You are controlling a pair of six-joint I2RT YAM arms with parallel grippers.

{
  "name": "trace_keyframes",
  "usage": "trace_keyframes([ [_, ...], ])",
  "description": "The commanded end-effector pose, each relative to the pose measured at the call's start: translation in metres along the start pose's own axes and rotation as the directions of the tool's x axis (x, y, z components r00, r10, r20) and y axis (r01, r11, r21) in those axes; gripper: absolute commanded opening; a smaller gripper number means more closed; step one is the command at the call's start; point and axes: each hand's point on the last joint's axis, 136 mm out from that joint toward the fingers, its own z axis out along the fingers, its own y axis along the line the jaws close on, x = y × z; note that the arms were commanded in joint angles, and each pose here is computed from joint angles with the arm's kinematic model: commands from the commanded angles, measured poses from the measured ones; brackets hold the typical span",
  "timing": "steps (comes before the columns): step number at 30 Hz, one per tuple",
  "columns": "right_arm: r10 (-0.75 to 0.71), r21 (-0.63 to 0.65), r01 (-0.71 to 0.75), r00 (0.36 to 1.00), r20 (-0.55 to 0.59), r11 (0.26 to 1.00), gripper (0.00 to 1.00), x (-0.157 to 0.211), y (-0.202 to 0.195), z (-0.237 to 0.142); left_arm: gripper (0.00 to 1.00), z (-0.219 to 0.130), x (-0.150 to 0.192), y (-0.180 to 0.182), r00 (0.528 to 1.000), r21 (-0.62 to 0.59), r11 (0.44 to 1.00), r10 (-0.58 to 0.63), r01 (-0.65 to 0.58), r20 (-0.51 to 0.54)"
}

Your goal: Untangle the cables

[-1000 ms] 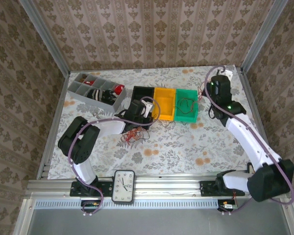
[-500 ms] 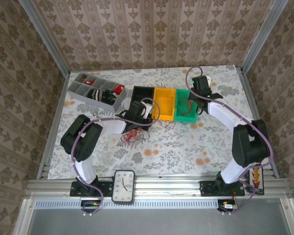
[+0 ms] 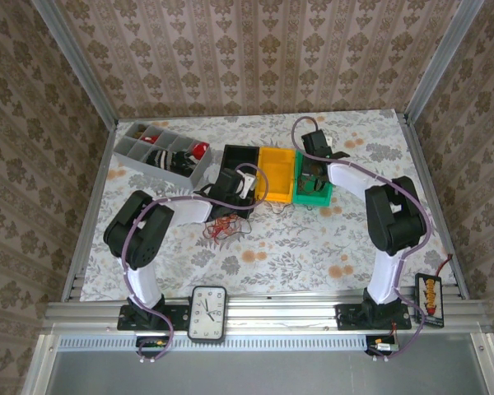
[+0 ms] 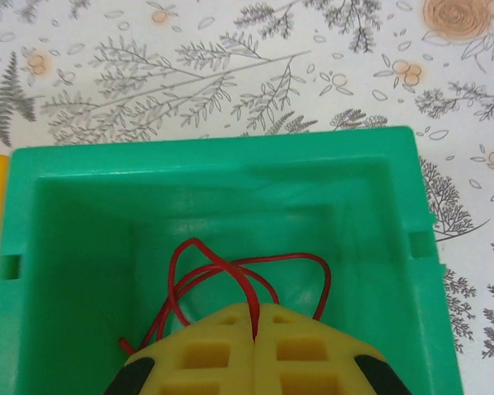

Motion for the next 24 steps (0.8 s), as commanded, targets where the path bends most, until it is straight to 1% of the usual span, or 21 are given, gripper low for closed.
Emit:
trace_keyframes([
  [1,-0.008,0.002,0.008,0.997,-0.08,1.0,0.0,0.019,0.004,0.01,0.0,-0.001,-0.006,0.0,1.0,0.005,1.0,-0.006,0.006,0.007],
  [6,-0.018,-0.007,0.018,0.997,-0.077,1.0,0.0,0.014,0.006,0.008,0.0,-0.001,-0.006,0.0,1.0,0.003,1.0,-0.005,0.005,0.002],
  [12,-0.015,-0.037,0.015,1.0,0.001,0.999,0.02,-0.009,0.008,-0.014,0.0,-0.004,-0.009,-0.003,1.0,0.008,1.0,0.002,-0.002,0.006],
  [17,0.012,-0.016,-0.011,0.999,0.041,1.0,0.02,-0.024,-0.009,-0.02,0.0,-0.004,-0.011,-0.006,1.0,0.012,1.0,0.008,-0.008,-0.002],
  [24,0.064,0.009,-0.065,0.996,0.067,0.998,0.02,-0.042,-0.035,-0.013,0.0,-0.003,-0.011,-0.008,1.0,0.009,1.0,0.014,-0.014,-0.004],
])
